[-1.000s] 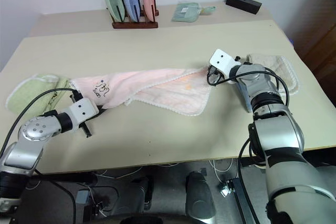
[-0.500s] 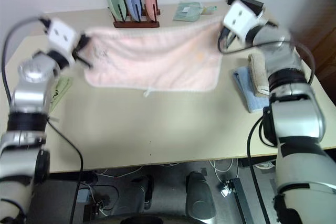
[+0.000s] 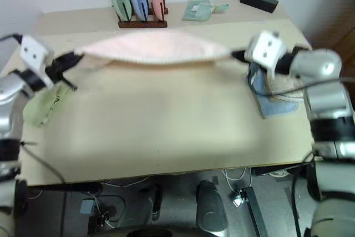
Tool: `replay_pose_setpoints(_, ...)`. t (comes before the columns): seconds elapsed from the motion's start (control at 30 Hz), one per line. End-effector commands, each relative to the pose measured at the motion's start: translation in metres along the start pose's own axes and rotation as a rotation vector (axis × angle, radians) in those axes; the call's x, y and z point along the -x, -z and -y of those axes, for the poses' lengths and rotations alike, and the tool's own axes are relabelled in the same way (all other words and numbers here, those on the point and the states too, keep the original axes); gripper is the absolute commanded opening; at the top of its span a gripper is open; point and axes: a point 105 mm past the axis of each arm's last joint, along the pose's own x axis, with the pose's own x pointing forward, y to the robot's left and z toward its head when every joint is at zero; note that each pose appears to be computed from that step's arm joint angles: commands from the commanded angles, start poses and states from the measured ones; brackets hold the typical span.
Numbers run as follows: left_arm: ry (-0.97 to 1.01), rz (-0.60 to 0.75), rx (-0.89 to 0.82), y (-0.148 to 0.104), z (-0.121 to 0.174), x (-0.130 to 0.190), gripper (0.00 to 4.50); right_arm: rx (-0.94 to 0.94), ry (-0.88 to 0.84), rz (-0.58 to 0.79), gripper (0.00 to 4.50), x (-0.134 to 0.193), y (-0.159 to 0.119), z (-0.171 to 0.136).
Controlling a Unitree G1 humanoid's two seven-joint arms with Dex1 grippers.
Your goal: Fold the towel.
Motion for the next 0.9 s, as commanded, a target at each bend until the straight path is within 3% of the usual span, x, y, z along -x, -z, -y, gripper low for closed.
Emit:
replay_pose_setpoints(0.03, 0.109, -0.048, 0.04, -0.01, 0.02, 0.029, 0.0, -0.048, -0.048, -0.005, 0.08, 0.029, -0.018, -0.016)
replay_pose_setpoints(0.27, 0.346, -0.35, 0.176, 0.029, 0.077, 0.088, 0.0, -0.292, -0.296, -0.172, 0.08, 0.072, 0.003, -0.083)
replay_pose_setpoints(0.43, 0.333, -0.385, 0.175, 0.039, 0.074, 0.088, 0.0, -0.289, -0.242, -0.182, 0.08, 0.07, 0.01, -0.077)
replay_pose_setpoints(0.9, 0.222, -0.303, 0.074, 0.06, 0.039, 0.022, 0.0, -0.171, -0.064, -0.198, 0.08, 0.025, 0.045, -0.026)
